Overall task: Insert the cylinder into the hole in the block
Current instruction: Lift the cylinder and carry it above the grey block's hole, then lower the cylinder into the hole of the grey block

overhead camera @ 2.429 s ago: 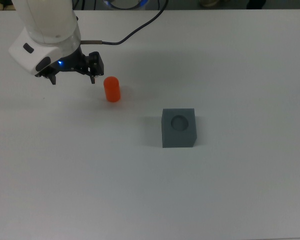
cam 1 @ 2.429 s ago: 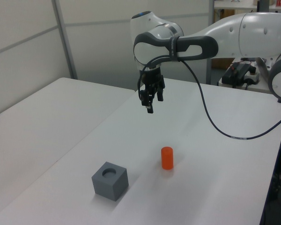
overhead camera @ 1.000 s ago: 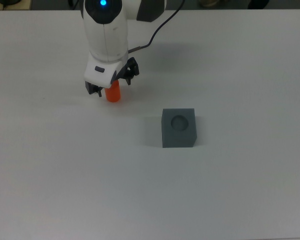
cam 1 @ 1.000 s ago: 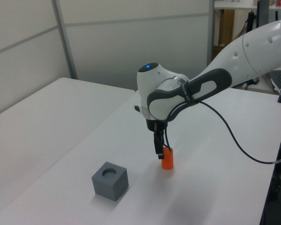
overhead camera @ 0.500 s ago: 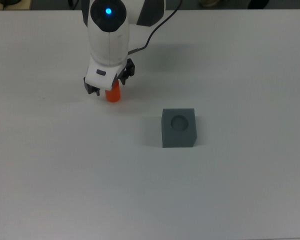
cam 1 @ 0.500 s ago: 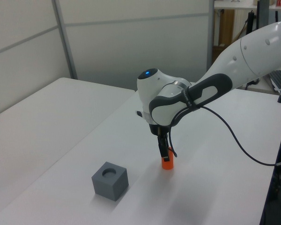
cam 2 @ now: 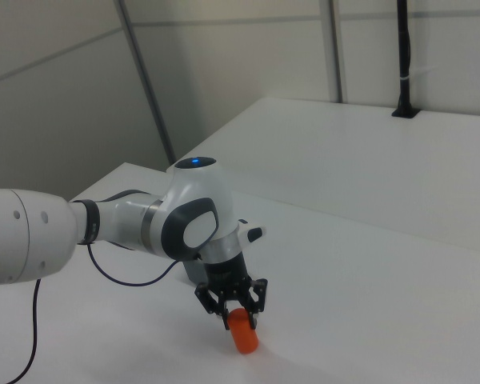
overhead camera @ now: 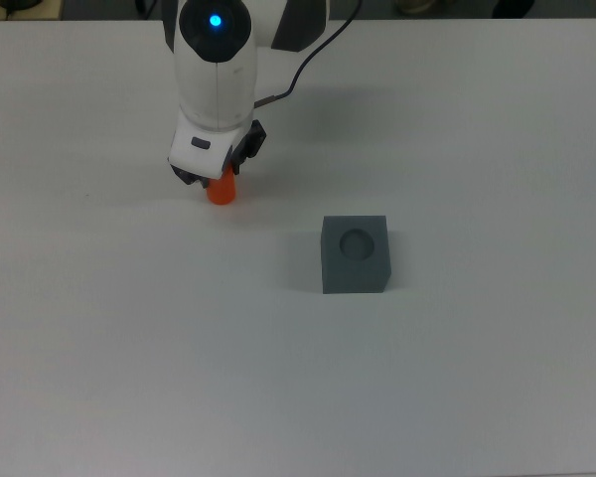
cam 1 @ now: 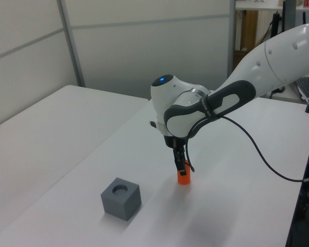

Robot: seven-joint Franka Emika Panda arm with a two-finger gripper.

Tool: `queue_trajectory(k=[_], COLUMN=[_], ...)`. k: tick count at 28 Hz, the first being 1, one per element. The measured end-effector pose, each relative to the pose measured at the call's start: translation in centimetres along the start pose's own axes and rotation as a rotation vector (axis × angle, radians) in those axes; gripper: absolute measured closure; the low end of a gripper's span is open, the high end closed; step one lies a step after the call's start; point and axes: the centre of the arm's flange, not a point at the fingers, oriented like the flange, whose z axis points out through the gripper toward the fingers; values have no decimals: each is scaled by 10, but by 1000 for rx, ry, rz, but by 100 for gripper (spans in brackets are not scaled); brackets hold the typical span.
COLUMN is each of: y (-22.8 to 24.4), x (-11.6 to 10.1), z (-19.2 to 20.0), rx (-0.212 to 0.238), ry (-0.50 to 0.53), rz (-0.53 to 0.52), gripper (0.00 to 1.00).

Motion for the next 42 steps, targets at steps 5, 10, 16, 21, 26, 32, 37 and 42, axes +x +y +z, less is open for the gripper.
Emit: queue_trajectory(k=[5, 10, 16, 21, 26, 32, 37, 42], y=[5, 9, -6, -24, -46, -72, -83, -84], x=[8, 20, 39, 65, 98, 122, 135, 143], z=[-27, -83, -139, -154, -143, -132, -128, -116], rx=[31, 81, 85, 106, 141, 158, 155, 135], ry=[46, 124, 204, 218, 218, 219, 247, 257], rz=[51, 106, 147, 194, 197, 161, 147, 139], gripper=[49, 49, 49, 49, 49, 49, 49, 49])
